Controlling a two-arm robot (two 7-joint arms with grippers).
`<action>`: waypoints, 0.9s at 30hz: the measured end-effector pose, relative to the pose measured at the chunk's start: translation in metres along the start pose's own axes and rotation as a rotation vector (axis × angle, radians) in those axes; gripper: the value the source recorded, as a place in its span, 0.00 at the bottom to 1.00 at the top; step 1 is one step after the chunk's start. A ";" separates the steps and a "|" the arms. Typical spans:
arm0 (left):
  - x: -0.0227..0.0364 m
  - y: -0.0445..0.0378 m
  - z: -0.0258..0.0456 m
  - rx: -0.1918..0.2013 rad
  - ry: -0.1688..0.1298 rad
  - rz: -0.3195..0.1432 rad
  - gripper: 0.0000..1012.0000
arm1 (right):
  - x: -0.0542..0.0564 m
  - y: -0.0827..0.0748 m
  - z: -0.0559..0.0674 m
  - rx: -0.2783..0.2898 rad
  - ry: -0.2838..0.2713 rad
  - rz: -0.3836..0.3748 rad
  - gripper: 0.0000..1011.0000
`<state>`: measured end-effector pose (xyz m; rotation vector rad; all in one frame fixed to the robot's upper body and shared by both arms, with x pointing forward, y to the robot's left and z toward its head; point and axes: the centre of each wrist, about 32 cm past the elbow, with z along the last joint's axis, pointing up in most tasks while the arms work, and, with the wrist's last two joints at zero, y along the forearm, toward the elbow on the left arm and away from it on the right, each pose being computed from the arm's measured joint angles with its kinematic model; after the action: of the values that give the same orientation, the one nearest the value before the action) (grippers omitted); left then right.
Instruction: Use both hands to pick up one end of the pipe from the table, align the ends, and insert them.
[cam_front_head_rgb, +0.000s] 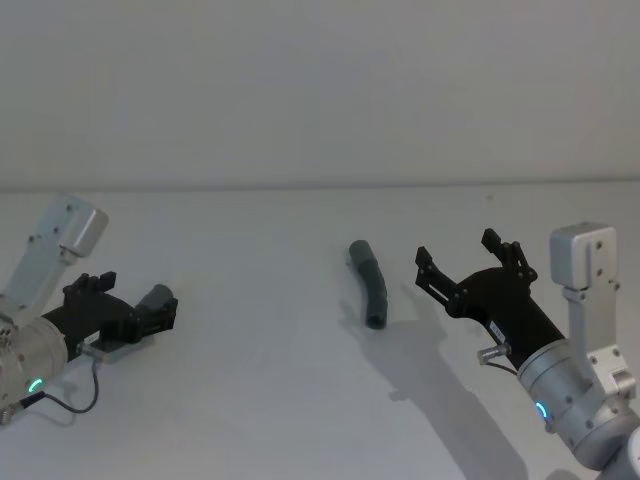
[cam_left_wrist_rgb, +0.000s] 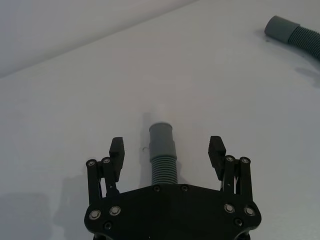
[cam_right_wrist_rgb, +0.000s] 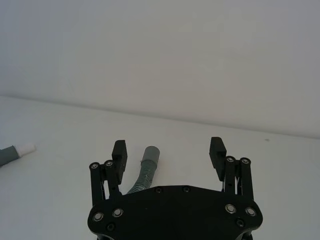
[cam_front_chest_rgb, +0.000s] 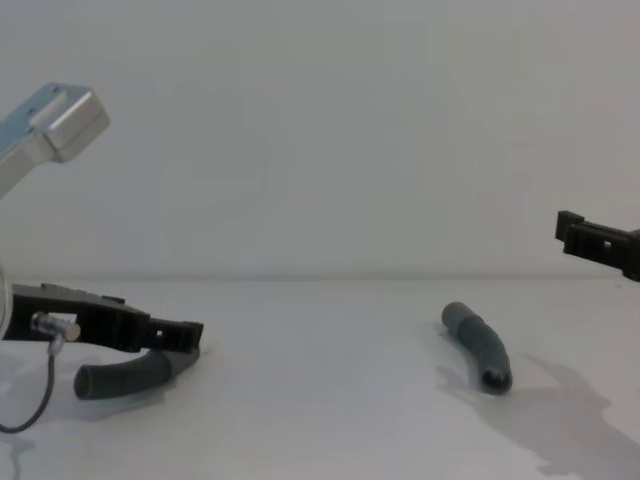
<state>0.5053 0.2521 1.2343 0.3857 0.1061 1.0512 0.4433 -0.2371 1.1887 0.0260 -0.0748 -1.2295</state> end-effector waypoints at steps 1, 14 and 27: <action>0.0005 -0.0006 -0.0002 0.002 -0.001 -0.001 0.99 | 0.000 0.000 0.000 0.000 0.000 0.000 0.99; 0.0100 -0.0142 -0.0041 0.023 -0.004 -0.023 0.99 | 0.000 0.000 0.000 0.000 0.000 0.000 0.99; 0.0142 -0.0260 -0.0101 0.037 0.008 -0.056 0.99 | 0.000 0.000 0.000 0.000 0.000 0.000 0.99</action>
<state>0.5311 0.2556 1.2170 0.4096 0.1428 0.9966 0.4433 -0.2371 1.1887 0.0260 -0.0748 -1.2294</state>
